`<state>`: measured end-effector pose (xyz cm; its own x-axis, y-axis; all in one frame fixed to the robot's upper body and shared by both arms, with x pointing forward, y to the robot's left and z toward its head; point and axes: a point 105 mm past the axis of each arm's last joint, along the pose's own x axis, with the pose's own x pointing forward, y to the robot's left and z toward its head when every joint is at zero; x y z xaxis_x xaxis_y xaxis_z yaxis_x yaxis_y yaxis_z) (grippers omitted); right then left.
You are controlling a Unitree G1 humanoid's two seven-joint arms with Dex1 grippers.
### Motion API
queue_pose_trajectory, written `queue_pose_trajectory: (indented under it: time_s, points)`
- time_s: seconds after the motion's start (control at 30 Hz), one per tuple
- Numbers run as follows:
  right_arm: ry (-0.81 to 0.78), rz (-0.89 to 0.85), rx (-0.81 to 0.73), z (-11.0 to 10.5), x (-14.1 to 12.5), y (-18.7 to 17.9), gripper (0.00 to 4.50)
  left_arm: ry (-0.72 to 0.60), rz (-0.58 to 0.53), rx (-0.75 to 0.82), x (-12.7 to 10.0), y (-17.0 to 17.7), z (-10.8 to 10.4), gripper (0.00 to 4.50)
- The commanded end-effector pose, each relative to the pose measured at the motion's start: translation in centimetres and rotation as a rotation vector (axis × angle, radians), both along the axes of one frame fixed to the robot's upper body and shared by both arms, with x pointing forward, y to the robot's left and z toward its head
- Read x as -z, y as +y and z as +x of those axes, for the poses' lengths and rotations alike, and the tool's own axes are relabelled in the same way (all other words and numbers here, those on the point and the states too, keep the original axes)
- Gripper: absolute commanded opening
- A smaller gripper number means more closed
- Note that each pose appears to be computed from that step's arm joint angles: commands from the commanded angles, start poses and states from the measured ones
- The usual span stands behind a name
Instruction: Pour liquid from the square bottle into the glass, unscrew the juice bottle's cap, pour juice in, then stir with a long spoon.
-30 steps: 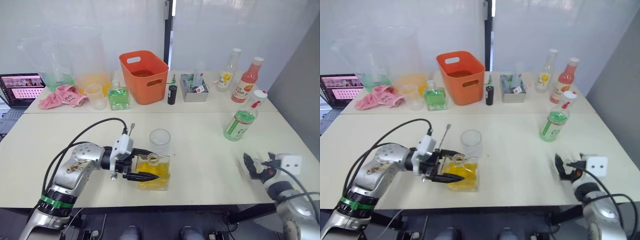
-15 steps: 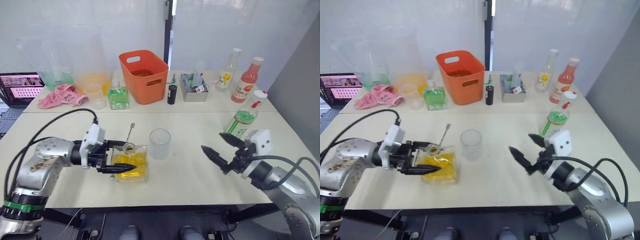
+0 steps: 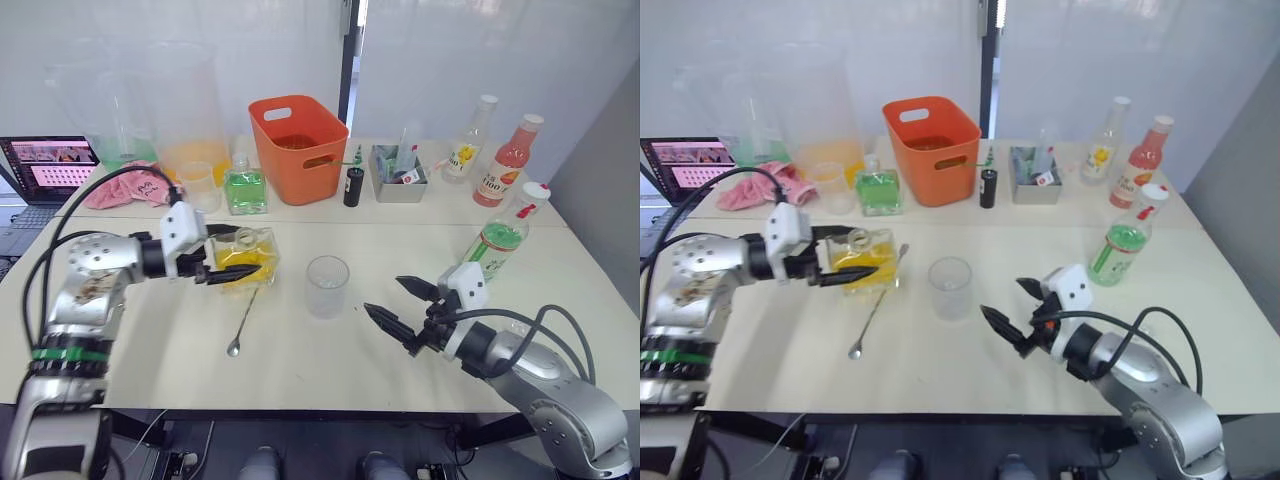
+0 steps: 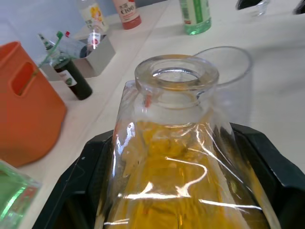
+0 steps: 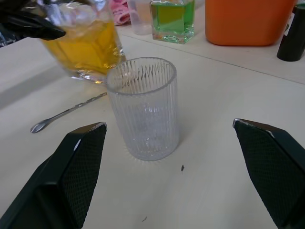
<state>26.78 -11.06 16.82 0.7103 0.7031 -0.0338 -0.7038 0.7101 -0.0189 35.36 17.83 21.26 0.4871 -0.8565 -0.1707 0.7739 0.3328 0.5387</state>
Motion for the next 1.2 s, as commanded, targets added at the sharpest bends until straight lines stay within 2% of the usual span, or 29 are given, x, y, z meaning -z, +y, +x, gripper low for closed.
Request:
queue_pose_trajectory:
  time_s: [0.03, 0.17, 0.4, 0.57, 0.83, 1.2]
  points:
    - [-0.043, -0.002, -0.006, 0.0, -0.9, 0.6, 4.5, -0.197, -0.004, -0.014, -2.9, -1.1, 1.4, 2.85]
    - [-0.056, -0.003, -0.01, 0.0, -1.0, 1.2, 4.5, -0.295, 0.014, -0.018, -3.0, -3.0, 3.1, 2.85]
    - [-0.06, 0.009, -0.034, -0.6, -1.1, 1.9, 4.5, -0.483, 0.058, 0.014, -4.1, -5.5, 4.1, 2.85]
    - [-0.056, 0.014, -0.038, -0.7, -1.0, 2.3, 4.5, -0.578, 0.106, 0.045, -4.4, -6.3, 4.0, 2.85]
    - [-0.066, 0.031, -0.026, -0.7, -1.1, 2.5, 4.5, -0.691, 0.111, 0.063, -4.9, -7.4, 3.8, 2.85]
    - [-0.07, 0.042, -0.006, -0.7, -1.4, 2.2, 4.5, -0.811, 0.127, 0.096, -4.6, -8.5, 3.1, 2.85]
